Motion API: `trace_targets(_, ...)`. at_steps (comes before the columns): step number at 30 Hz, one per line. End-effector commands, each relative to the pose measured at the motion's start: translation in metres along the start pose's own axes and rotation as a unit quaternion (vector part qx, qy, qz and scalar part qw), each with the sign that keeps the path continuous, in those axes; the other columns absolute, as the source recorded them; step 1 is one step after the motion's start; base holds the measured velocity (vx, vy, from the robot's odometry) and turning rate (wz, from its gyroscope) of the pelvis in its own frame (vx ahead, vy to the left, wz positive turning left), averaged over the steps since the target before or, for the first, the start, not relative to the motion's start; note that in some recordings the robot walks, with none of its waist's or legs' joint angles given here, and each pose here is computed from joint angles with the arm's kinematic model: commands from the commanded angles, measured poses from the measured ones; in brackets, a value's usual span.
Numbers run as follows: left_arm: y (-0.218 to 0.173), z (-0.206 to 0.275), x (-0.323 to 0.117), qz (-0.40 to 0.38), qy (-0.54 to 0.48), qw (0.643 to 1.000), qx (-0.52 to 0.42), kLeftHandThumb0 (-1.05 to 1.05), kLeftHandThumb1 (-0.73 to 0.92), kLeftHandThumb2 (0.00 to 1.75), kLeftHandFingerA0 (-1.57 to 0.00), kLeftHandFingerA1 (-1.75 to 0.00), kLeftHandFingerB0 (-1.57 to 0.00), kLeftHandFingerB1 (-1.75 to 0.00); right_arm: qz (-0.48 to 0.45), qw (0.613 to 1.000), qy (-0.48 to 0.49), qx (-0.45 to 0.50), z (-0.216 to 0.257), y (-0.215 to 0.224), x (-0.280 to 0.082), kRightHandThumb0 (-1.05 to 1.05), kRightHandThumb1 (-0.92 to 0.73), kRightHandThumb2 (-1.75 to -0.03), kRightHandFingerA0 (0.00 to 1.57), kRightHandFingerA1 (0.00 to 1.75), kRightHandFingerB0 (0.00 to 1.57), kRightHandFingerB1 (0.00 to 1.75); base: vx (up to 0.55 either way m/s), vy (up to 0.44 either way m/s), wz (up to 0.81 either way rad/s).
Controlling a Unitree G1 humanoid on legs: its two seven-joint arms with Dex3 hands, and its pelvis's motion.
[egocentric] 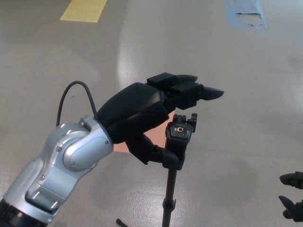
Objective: The robot uses its left hand to grab the top of a phone stand kept on the floor and rotates it anti-clockwise
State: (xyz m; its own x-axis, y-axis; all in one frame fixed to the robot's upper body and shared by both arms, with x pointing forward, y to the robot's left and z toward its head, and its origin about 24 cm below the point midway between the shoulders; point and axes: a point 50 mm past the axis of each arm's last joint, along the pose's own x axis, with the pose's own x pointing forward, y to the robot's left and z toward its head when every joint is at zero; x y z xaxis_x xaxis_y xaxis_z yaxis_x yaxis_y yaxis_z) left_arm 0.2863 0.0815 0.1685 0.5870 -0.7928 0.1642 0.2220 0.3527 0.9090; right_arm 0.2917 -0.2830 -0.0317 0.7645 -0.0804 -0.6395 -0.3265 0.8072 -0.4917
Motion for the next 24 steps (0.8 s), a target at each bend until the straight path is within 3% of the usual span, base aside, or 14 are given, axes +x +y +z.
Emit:
trace_targets(1,-0.002,-0.004,0.0,-0.005,-0.001,1.0,0.017,-0.28,0.4,0.55,-0.06,-0.25,-0.13,-0.31,0.0,1.0,-0.002,-0.008,0.0,-0.005,-0.001,-0.31,-0.61,-1.01,0.56,0.66,0.01,0.43,0.0,0.0,0.0)
trace_targets(2,-0.002,-0.005,0.0,-0.005,0.0,1.0,0.019,-0.19,0.32,0.83,-0.01,-0.5,0.0,-0.46,0.001,1.0,-0.001,-0.009,0.0,-0.005,-0.001,-0.31,-0.61,-1.01,0.56,0.66,0.01,0.43,0.0,0.0,0.0)
trace_targets(3,-0.002,-0.007,0.0,-0.005,0.001,1.0,0.02,-0.19,0.32,0.83,-0.01,-0.5,0.0,-0.46,0.001,1.0,-0.001,-0.01,0.001,-0.005,-0.001,-0.31,-0.61,-1.01,0.56,0.66,0.01,0.43,0.0,0.0,0.0)
trace_targets(4,-0.003,-0.009,0.0,-0.001,0.0,1.0,0.02,-0.31,0.39,0.56,-0.09,-0.33,-0.18,-0.32,0.002,1.0,-0.001,-0.007,0.001,-0.005,-0.001,-0.31,-0.61,-1.01,0.55,0.66,0.01,0.43,0.0,0.0,0.0)
trace_targets(5,-0.004,-0.01,0.001,0.004,-0.002,1.0,0.019,-0.15,0.31,0.83,-0.07,-0.52,-0.07,-0.48,0.002,1.0,-0.002,-0.005,0.001,-0.005,-0.001,-0.31,-0.61,-1.01,0.55,0.66,0.02,0.43,0.0,0.0,0.0)
trace_targets(6,-0.005,-0.01,0.001,0.006,-0.003,1.0,0.018,-0.15,0.31,0.83,-0.07,-0.52,-0.07,-0.48,0.003,1.0,-0.002,-0.004,0.001,-0.005,-0.001,-0.31,-0.61,-1.01,0.55,0.66,0.02,0.43,0.0,0.0,0.0)
trace_targets(7,-0.006,-0.011,0.001,0.01,-0.003,1.0,0.015,-0.27,0.39,0.56,-0.14,-0.34,-0.23,-0.33,0.003,1.0,-0.003,-0.004,0.001,-0.005,-0.001,-0.31,-0.61,-1.01,0.55,0.66,0.01,0.43,0.0,0.0,0.0)
trace_targets(24,-0.01,-0.014,0.006,0.026,-0.01,1.0,0.012,-0.27,0.41,0.57,-0.18,-0.34,-0.3,-0.36,0.002,1.0,-0.005,-0.01,0.008,-0.005,0.001,-0.3,-0.61,-1.01,0.54,0.65,0.02,0.43,0.0,0.0,0.0)
